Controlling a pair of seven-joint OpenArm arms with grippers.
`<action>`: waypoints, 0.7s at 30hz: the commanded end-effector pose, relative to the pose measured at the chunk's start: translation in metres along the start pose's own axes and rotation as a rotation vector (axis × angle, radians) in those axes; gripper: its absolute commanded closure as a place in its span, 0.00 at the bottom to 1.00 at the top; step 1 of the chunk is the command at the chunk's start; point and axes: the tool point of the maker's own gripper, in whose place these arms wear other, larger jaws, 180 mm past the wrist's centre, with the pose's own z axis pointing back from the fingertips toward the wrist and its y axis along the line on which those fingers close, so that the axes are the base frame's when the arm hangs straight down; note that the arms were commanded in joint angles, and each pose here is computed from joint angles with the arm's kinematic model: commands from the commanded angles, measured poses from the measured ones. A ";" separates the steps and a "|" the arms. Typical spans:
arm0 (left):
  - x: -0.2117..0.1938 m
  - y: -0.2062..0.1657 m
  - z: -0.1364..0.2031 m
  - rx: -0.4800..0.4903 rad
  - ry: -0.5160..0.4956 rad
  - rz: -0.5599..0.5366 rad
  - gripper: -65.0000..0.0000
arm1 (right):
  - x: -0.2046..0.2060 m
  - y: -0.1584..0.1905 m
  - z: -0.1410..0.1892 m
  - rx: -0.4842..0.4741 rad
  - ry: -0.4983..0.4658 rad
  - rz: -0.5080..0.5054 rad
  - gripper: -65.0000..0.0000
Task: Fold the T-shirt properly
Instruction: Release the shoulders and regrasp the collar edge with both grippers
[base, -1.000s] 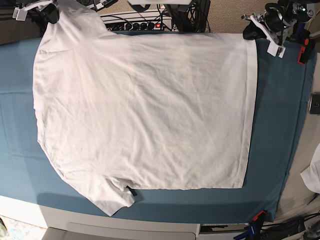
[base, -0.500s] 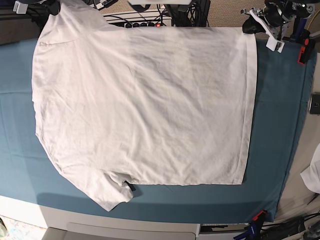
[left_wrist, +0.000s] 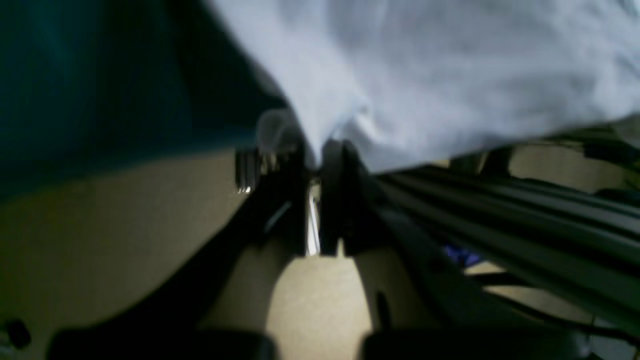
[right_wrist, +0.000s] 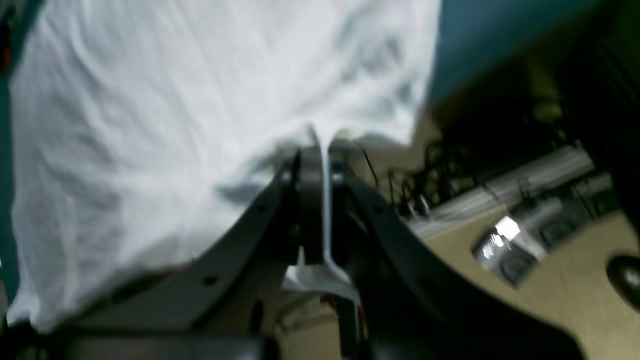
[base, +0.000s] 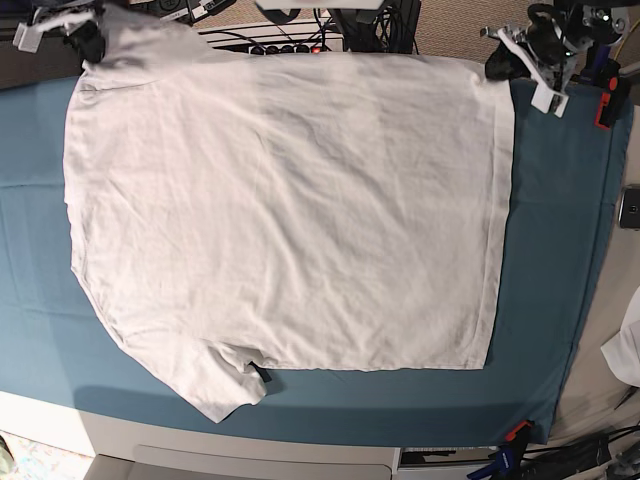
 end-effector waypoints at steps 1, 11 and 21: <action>0.009 -0.001 0.003 -0.006 -0.030 -0.014 1.00 | 0.015 0.004 -0.001 0.015 -0.047 0.023 1.00; 0.051 0.003 -0.004 0.008 -0.131 -0.071 1.00 | 0.067 0.031 -0.049 0.070 -0.214 0.089 1.00; 0.080 0.007 -0.014 0.034 -0.186 -0.128 1.00 | 0.087 0.099 -0.128 0.145 -0.209 0.315 1.00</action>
